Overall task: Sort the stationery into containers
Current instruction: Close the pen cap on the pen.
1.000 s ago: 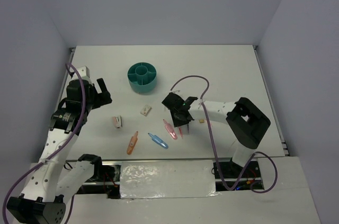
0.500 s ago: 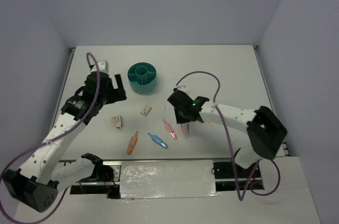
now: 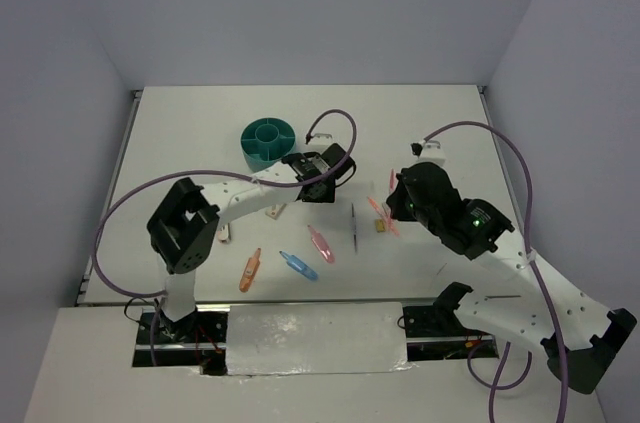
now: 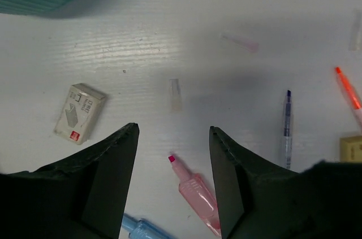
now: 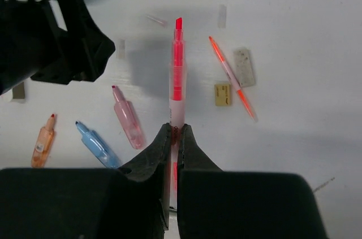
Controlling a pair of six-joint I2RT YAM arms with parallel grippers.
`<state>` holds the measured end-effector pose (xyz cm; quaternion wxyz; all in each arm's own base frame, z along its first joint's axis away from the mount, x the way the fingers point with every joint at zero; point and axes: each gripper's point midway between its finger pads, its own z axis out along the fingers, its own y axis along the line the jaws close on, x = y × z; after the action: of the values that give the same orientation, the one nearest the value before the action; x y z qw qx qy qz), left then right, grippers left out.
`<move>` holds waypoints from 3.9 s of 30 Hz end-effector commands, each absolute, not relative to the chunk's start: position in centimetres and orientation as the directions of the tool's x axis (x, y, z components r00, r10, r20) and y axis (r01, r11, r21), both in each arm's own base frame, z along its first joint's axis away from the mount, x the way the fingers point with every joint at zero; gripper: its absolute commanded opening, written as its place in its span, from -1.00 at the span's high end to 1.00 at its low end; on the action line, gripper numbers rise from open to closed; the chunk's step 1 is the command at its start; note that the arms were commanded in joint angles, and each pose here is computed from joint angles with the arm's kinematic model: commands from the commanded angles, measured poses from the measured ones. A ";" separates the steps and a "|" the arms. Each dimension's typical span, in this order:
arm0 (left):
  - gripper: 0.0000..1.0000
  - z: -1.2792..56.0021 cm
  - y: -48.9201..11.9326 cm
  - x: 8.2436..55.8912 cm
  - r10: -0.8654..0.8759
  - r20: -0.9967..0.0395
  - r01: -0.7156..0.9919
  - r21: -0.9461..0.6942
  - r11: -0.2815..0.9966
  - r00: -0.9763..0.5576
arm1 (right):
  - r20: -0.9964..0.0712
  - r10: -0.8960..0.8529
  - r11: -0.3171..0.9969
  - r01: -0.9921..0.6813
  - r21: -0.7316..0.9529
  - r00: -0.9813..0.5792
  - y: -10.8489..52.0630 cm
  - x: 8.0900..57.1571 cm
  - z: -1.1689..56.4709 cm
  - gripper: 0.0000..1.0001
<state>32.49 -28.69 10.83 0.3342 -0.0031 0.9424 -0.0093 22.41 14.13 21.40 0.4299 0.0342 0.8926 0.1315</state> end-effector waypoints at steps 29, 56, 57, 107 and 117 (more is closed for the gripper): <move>-0.15 1.7 -28.2 34.0 -0.030 -0.502 -0.056 0.037 0.998 -0.865 | -0.702 0.097 0.960 -0.119 0.253 -0.706 14.9 20.8 17.3 1.00; 0.91 -0.8 -27.1 31.0 -0.090 -0.422 -0.099 0.001 0.995 -0.902 | -0.709 0.107 0.945 -0.152 0.291 -0.697 16.0 20.8 18.3 1.00; 1.00 -0.6 -27.3 31.1 -0.094 -0.423 -0.099 -0.009 0.995 -0.901 | -0.704 0.099 0.939 -0.167 0.299 -0.703 16.3 20.7 18.1 1.00; 1.00 33.3 -27.5 21.1 -0.600 -0.667 0.656 -0.696 0.292 -0.441 | -0.757 0.314 0.279 -0.706 0.651 -0.574 29.9 13.7 26.2 1.00; 1.00 32.5 -27.4 21.5 -0.585 -0.684 0.640 -0.692 0.332 -0.436 | -0.755 0.317 0.259 -0.714 0.651 -0.573 30.0 13.5 26.6 1.00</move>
<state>21.42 -27.92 31.15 0.5069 0.0176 0.6404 -0.5768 13.43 29.75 23.05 0.4091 -0.1444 0.6976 0.5701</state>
